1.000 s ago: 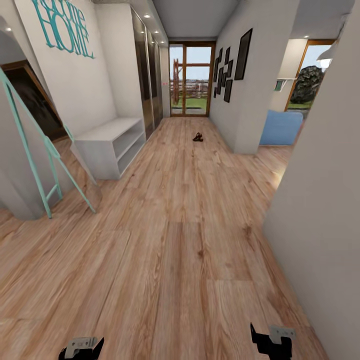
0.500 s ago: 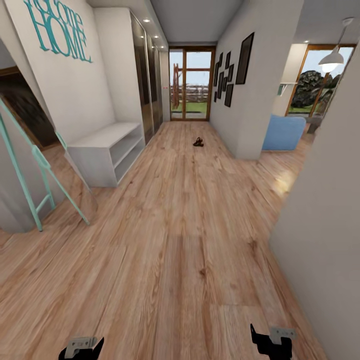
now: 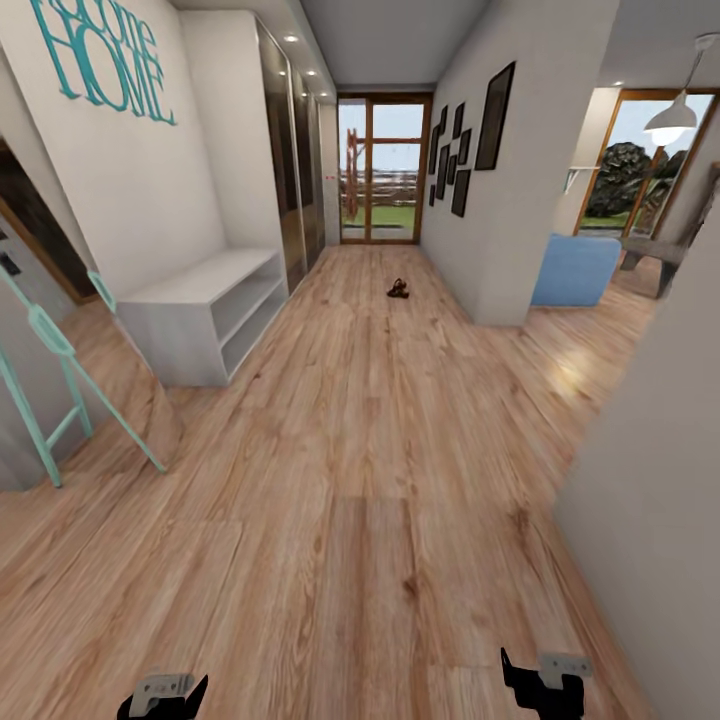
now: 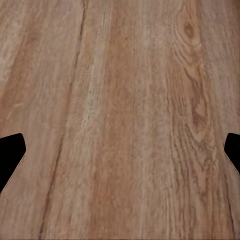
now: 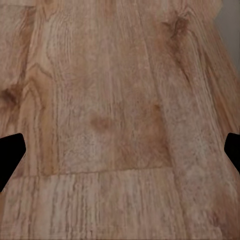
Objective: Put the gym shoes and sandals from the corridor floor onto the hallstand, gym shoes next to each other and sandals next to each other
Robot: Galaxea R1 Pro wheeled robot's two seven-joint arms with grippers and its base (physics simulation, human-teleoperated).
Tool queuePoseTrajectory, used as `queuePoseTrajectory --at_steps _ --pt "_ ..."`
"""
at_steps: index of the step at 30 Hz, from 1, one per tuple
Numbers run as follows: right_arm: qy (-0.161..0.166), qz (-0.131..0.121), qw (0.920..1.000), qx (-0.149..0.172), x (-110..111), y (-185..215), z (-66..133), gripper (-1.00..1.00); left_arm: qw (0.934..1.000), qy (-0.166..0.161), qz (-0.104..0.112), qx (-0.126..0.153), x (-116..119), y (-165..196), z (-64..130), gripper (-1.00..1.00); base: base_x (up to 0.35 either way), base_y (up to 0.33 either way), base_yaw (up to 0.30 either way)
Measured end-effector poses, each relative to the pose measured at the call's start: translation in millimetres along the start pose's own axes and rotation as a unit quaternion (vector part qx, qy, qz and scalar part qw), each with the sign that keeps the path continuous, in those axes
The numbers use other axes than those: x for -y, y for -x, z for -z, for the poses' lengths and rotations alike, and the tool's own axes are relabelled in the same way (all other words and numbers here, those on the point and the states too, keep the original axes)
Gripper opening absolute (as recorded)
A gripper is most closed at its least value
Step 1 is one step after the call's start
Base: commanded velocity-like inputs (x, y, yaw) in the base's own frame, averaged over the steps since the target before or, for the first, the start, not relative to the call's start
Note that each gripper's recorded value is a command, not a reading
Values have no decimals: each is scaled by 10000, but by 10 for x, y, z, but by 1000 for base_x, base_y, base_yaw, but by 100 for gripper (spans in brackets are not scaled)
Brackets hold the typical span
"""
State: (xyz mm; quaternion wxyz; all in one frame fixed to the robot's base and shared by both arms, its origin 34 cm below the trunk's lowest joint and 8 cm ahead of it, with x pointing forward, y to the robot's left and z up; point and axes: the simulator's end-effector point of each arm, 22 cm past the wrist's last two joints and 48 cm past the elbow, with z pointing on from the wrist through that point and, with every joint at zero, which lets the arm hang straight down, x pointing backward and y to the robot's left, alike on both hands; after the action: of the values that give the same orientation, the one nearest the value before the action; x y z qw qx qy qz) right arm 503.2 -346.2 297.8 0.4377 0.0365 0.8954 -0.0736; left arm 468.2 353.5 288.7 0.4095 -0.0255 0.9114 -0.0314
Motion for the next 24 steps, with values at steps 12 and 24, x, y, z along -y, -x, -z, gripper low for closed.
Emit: queuePoseTrajectory --at_steps 12,24 --pt "1 1 10000 1 0 1 0 100 10000 0 -1 2 0 1 0 100 339 0 0" --pt "1 1 10000 -1 0 -1 0 100 10000 0 -1 1 0 0 0 100 339 0 0"
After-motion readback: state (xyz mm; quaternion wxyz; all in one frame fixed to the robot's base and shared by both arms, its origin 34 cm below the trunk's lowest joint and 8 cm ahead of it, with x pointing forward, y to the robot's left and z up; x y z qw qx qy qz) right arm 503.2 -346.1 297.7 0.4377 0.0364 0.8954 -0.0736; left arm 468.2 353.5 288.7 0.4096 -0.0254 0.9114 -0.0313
